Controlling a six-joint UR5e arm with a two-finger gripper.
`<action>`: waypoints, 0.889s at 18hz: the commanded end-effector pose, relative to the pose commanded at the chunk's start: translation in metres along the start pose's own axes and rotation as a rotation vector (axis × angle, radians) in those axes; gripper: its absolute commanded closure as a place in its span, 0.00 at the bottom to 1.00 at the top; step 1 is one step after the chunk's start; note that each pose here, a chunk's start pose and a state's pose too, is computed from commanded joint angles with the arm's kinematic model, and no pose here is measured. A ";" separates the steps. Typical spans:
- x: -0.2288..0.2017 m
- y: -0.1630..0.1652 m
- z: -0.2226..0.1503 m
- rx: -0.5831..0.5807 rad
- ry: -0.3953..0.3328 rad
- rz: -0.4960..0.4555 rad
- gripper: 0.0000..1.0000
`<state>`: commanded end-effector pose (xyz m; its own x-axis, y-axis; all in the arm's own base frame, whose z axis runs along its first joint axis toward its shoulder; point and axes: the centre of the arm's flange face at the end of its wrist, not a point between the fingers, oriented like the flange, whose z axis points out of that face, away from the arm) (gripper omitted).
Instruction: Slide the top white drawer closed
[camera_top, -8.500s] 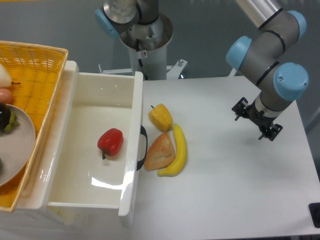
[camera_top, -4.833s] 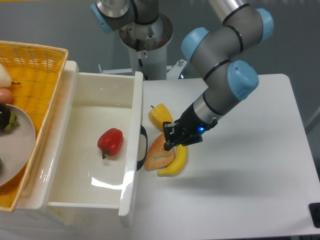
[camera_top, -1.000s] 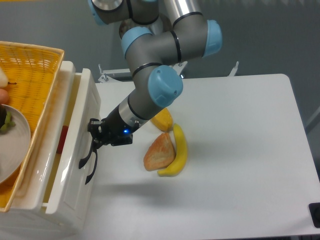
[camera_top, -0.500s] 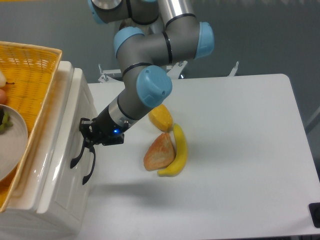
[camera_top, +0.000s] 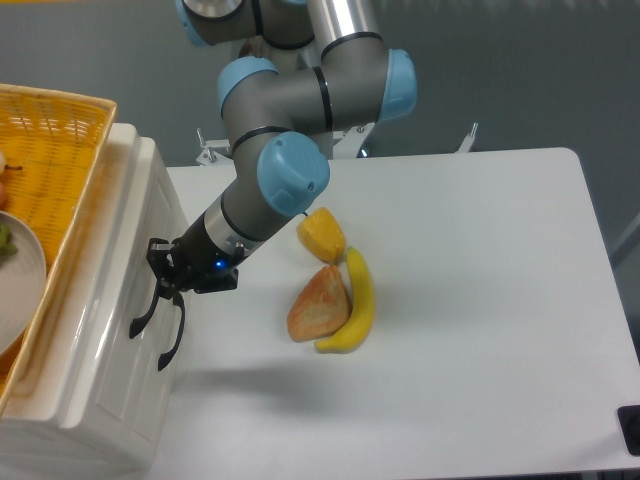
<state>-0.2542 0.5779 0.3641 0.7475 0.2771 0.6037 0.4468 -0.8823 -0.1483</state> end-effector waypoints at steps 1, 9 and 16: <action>-0.008 -0.001 -0.008 0.012 -0.006 -0.009 1.00; -0.093 0.006 -0.078 0.088 -0.121 -0.124 1.00; -0.171 0.023 -0.138 0.087 -0.303 -0.143 0.72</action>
<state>-0.4394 0.4572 0.3657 0.7807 0.5074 0.3649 0.5879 -0.7942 -0.1535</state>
